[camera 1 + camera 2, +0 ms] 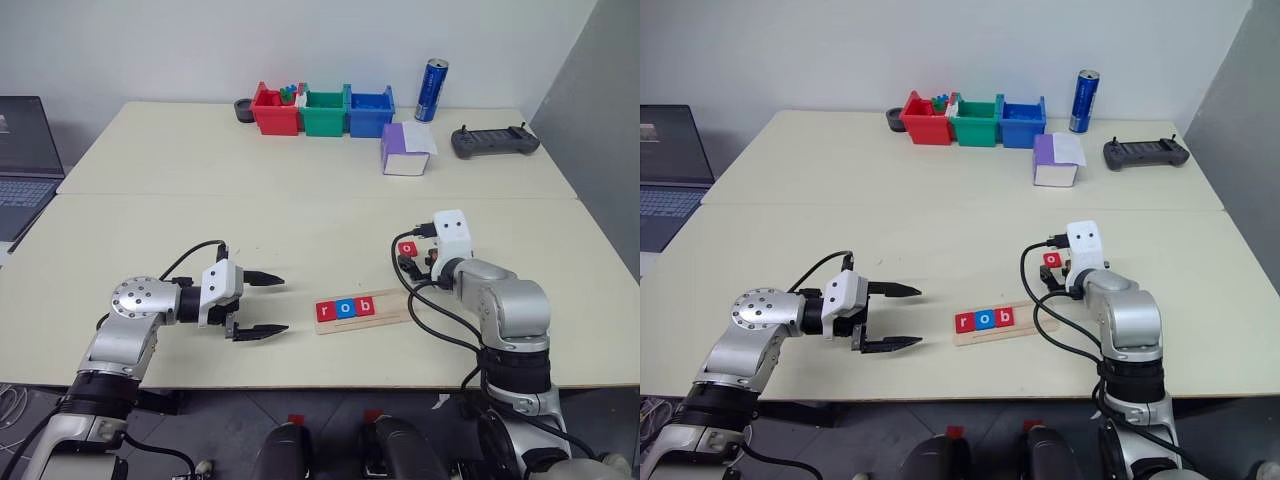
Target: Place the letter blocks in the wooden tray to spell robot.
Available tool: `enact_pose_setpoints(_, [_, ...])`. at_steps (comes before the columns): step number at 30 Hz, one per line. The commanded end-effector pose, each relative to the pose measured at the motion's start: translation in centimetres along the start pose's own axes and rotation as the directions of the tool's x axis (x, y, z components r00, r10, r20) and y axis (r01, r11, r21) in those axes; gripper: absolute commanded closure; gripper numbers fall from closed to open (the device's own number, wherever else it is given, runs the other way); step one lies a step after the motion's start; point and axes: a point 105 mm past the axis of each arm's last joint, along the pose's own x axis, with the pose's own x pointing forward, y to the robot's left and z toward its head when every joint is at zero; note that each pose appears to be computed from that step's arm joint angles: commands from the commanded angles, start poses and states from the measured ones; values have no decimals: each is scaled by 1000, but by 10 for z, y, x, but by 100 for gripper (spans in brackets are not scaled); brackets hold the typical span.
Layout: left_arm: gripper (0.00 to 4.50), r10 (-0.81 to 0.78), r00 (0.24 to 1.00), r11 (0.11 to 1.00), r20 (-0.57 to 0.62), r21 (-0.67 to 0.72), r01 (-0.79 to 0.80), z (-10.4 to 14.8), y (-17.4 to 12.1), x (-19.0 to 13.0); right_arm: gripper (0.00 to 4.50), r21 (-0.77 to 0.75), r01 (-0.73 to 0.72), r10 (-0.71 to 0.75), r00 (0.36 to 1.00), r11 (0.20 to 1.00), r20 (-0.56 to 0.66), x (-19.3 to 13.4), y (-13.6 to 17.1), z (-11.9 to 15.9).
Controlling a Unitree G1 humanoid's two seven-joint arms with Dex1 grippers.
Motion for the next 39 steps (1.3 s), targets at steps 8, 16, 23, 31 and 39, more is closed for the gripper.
enact_pose_setpoints(8, [0,11,1000,1000,-8,27,-11,7,0,-5,96,-2,-4,4,1000,1000,16,19,2,12])
enact_pose_setpoints(16, [0,8,1000,999,-6,32,-8,8,5,-2,306,8,26,-26,999,1000,18,11,-4,12])
enact_pose_setpoints(23, [0,-4,1000,999,-10,38,5,8,10,-4,306,-3,90,-90,995,996,49,-45,-37,12])
enact_pose_setpoints(31, [0,-31,999,999,-10,37,31,7,13,-1,306,112,209,-200,976,972,-85,-75,-70,-40])
enact_pose_setpoints(39, [0,-46,999,998,-14,46,46,8,17,1,204,126,119,-104,988,985,-114,-77,-46,-48])
